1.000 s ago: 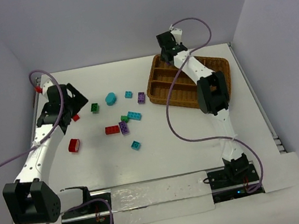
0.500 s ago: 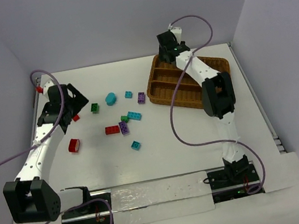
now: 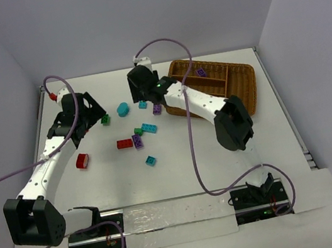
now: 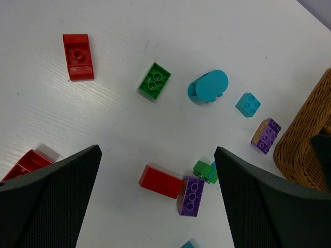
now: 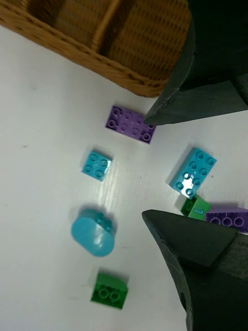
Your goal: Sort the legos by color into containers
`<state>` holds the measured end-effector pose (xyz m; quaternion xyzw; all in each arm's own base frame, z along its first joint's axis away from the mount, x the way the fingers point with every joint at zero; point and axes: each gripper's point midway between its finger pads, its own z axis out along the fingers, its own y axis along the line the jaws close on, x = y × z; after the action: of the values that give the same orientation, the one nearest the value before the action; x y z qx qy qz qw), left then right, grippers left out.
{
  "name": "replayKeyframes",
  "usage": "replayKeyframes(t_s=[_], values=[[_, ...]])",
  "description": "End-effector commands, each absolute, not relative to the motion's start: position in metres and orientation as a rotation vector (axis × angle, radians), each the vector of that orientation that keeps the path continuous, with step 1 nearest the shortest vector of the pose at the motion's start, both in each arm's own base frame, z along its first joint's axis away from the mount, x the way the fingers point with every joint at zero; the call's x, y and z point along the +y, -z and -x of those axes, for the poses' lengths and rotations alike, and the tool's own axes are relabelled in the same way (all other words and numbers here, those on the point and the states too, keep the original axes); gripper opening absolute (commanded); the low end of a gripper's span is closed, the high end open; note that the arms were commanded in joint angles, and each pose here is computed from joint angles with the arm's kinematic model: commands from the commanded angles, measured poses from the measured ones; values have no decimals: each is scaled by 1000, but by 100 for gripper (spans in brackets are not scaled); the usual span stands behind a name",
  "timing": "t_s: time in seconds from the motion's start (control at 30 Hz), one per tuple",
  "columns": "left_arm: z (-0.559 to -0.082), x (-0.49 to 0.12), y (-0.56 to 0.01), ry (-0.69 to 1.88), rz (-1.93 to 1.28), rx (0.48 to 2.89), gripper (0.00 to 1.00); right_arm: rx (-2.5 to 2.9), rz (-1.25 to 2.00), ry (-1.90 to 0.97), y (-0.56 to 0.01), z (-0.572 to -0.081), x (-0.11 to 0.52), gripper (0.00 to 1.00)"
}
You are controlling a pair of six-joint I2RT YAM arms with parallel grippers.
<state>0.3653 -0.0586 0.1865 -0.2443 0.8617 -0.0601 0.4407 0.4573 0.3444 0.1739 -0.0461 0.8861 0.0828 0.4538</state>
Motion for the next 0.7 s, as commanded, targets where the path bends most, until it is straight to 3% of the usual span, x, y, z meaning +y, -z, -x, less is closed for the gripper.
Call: replayKeyframes(t_s=[0.0,0.3,0.67], values=[[-368,-53,-212,139,605,2071,99,2268,4,-133,-141,-457,338,73],[-366,-53,-213,138,603,2072,99,2314,-166,21,-89,-459,327,70],[-366,-52,-212,134,600,2075,99,2301,-221,94,-69,-468,323,72]])
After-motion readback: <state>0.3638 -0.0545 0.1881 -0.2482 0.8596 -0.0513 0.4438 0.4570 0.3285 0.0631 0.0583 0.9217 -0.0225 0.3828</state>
